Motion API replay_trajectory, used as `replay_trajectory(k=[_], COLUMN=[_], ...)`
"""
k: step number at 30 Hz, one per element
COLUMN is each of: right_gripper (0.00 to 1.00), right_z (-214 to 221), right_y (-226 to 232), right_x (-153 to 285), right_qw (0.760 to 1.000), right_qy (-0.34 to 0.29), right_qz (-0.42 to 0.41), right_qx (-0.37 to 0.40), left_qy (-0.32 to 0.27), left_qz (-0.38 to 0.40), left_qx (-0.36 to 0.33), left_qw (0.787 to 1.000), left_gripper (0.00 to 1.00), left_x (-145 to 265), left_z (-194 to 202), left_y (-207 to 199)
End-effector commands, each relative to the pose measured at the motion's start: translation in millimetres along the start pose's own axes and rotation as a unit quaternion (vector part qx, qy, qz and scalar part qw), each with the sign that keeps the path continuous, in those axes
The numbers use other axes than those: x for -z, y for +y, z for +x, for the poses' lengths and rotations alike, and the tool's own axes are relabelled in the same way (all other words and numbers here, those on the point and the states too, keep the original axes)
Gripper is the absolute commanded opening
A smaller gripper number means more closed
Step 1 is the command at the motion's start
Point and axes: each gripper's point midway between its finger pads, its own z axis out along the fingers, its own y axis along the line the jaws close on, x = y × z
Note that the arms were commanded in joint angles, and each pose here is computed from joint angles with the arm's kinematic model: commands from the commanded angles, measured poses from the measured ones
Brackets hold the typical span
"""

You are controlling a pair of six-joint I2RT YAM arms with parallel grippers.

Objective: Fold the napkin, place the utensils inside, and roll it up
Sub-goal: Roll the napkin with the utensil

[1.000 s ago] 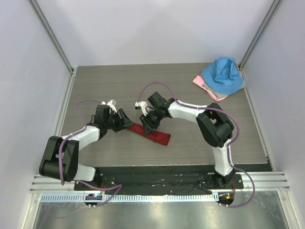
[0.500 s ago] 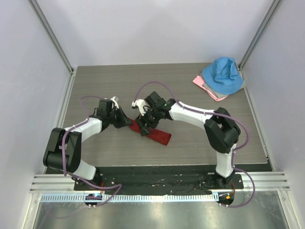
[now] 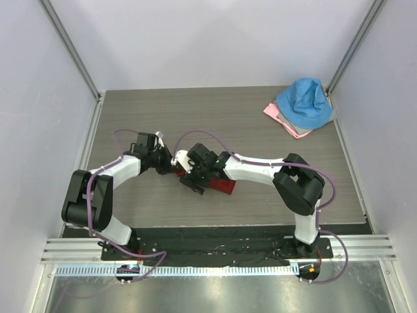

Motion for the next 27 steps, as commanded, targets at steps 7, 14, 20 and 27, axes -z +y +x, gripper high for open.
replay_trajectory(k=[7, 14, 20, 27], right_gripper=[0.71, 0.76, 0.81, 0.82], right_z=[25, -5, -19, -4], right_y=[-25, -22, -32, -37], right_x=[-12, 19, 43, 23], right_qw=[0.999, 1.000, 0.996, 0.995], right_qy=[0.034, -0.015, -0.056, -0.027], right_qz=[0.007, 0.013, 0.065, 0.071], right_qx=[-0.037, -0.004, 0.039, 0.059], left_qy=[0.010, 0.021, 0.025, 0.025], left_qz=[0.015, 0.001, -0.002, -0.002], left_qx=[-0.008, -0.006, -0.006, -0.006], left_qw=[1.000, 1.000, 1.000, 1.000], left_gripper=[0.00, 0.00, 0.00, 0.00], left_x=[3, -2, -3, -3], left_z=[-3, -2, -3, -4], left_y=[-10, -5, -4, -5])
